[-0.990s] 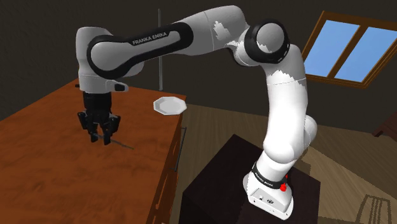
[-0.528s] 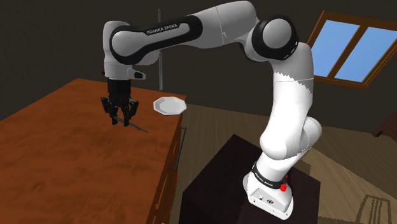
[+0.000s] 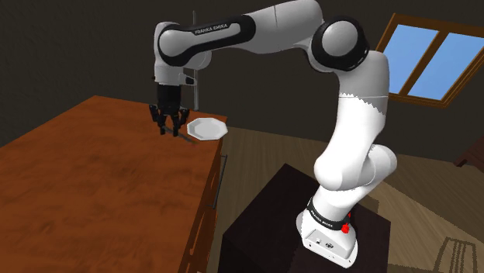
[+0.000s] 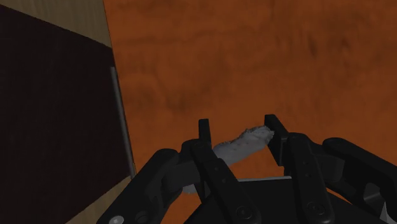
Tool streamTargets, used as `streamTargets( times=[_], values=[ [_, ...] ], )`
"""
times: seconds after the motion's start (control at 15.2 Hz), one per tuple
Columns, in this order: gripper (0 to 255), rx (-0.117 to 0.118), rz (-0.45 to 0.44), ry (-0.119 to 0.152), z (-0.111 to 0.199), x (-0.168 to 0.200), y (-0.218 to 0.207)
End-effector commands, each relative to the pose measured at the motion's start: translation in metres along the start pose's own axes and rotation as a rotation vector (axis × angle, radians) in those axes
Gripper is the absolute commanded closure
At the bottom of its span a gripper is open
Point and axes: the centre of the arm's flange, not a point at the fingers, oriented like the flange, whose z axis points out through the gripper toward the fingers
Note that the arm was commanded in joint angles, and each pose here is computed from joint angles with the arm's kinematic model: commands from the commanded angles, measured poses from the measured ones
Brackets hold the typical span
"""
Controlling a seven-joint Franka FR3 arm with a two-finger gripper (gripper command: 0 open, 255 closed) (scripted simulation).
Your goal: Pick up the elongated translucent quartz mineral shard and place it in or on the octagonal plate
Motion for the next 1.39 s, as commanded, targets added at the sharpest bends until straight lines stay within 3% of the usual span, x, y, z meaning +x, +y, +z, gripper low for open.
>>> streamTargets(
  times=[0.0,0.92,1.32],
  values=[
    [255,0.000,-0.002,0.000,-0.010,0.025,0.001],
    [255,0.000,-0.002,0.000,-0.078,0.196,0.030],
    [255,0.000,-0.002,0.000,-0.049,0.207,0.026]
  ],
)
